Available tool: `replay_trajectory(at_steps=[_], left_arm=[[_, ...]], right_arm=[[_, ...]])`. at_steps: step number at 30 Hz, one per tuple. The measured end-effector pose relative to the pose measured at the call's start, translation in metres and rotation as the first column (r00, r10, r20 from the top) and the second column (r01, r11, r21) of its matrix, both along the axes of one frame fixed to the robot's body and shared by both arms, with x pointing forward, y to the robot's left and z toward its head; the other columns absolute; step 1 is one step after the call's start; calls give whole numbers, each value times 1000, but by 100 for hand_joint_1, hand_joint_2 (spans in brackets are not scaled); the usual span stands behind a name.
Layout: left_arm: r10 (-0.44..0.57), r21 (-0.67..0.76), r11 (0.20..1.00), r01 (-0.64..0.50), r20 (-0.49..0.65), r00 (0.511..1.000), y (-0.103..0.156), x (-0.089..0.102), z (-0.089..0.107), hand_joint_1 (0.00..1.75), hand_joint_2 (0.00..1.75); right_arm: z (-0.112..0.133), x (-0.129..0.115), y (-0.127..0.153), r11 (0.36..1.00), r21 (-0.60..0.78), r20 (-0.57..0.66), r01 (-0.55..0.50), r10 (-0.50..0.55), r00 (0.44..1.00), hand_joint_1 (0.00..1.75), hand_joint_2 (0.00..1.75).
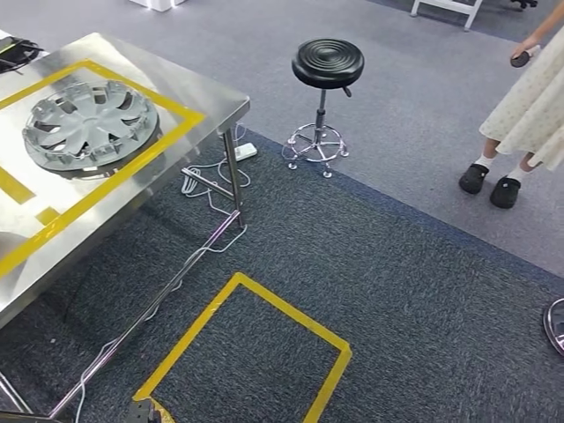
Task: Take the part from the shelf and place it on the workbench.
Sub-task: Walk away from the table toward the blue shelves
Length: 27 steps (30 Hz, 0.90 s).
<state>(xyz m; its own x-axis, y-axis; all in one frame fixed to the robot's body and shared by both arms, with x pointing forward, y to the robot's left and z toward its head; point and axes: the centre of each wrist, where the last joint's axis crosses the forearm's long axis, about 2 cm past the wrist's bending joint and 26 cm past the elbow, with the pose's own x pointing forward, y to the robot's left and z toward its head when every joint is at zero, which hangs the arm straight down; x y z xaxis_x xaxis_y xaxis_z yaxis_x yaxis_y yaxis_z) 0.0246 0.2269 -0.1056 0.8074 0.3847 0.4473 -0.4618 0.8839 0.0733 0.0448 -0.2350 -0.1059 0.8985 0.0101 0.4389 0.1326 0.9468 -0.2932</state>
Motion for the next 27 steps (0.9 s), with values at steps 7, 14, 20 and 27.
replay_trajectory(at_steps=[7, 14, 20, 27], left_arm=[[-3, 1, 1000, 3, 5, 1000, 1, 2, 0, 0, 0], [-3, 2, 1000, 3, 3, 1000, 1, 1, 0, 0, 0], [-4, -1, 1000, 4, 7, 1000, 0, 2, 0, 0, 0], [-8, 2, 1000, 8, 7, 1000, 0, 1, 0, 0, 0]], right_arm=[[0, 1, 0, 1000, -1, 3, 1, -1, 1000, 0, 0], [0, 0, 0, 1000, 2, 3, 9, -9, 1000, 0, 0], [0, -2, 0, 1000, 4, -3, 14, -14, 1000, 0, 0], [0, -1, 0, 1000, 6, -2, 14, -14, 1000, 0, 0]])
